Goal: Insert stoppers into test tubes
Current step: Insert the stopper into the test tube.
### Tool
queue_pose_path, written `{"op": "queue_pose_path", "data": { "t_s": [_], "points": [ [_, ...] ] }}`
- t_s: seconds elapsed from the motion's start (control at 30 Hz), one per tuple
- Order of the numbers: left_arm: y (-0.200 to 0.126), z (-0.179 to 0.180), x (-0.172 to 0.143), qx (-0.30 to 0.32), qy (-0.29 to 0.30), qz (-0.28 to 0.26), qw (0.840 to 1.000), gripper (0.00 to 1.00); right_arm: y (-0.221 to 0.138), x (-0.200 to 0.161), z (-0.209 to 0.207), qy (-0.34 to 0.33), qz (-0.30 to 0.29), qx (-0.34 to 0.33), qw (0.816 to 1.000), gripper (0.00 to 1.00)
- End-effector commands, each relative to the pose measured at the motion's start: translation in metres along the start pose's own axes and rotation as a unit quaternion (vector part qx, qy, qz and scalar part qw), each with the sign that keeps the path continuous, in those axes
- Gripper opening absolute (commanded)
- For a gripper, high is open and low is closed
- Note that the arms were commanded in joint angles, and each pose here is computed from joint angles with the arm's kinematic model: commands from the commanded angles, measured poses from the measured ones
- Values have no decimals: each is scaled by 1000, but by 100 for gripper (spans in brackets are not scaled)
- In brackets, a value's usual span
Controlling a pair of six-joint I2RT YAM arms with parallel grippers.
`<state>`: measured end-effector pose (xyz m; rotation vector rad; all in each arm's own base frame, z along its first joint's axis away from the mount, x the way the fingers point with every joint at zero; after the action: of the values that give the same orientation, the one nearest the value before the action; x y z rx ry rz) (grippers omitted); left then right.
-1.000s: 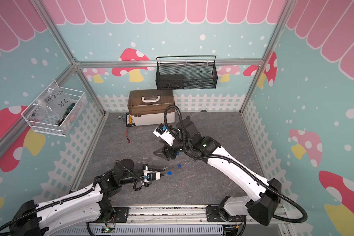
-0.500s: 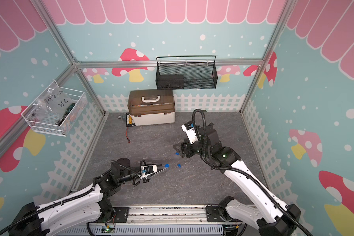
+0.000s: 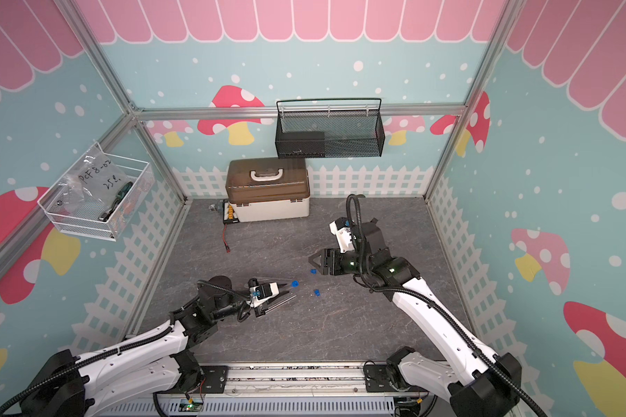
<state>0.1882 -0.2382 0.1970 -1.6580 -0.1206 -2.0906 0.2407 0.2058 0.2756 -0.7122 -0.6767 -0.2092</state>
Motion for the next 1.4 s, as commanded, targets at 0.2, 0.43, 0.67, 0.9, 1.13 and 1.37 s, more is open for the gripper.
{"op": "queue_pose_path", "data": {
  "t_s": [0.2,0.43,0.67,0.9,1.13,1.37],
  "points": [
    [0,3,6,6,6,-22,1000,0,-3,7,21,20,25,63,997,73],
    [4,3,10,-4,21,-28,999,0,5,12,33,41,50,117,991,67],
    [5,5,10,-1,12,-27,1000,0,11,7,34,50,70,133,987,51],
    [6,8,6,6,-21,-20,1000,0,-1,-5,36,58,75,137,986,39],
    [8,11,5,7,-40,-18,999,0,0,-18,35,72,98,146,982,36],
    [10,11,5,3,-42,-20,999,0,10,-24,36,81,124,161,976,32]
  ]
}}
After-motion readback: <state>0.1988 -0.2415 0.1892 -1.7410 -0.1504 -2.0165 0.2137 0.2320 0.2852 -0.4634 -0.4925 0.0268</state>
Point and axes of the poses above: each gripper's point midway between its finger pads, its own y axis out along the fingers, its own z axis along the line the jaws close on, x = y × z, the point moved 4 cm from there along -y, back along the fingers, and after that the axes turned 6 degrees about -y, right-handed, at the moved point
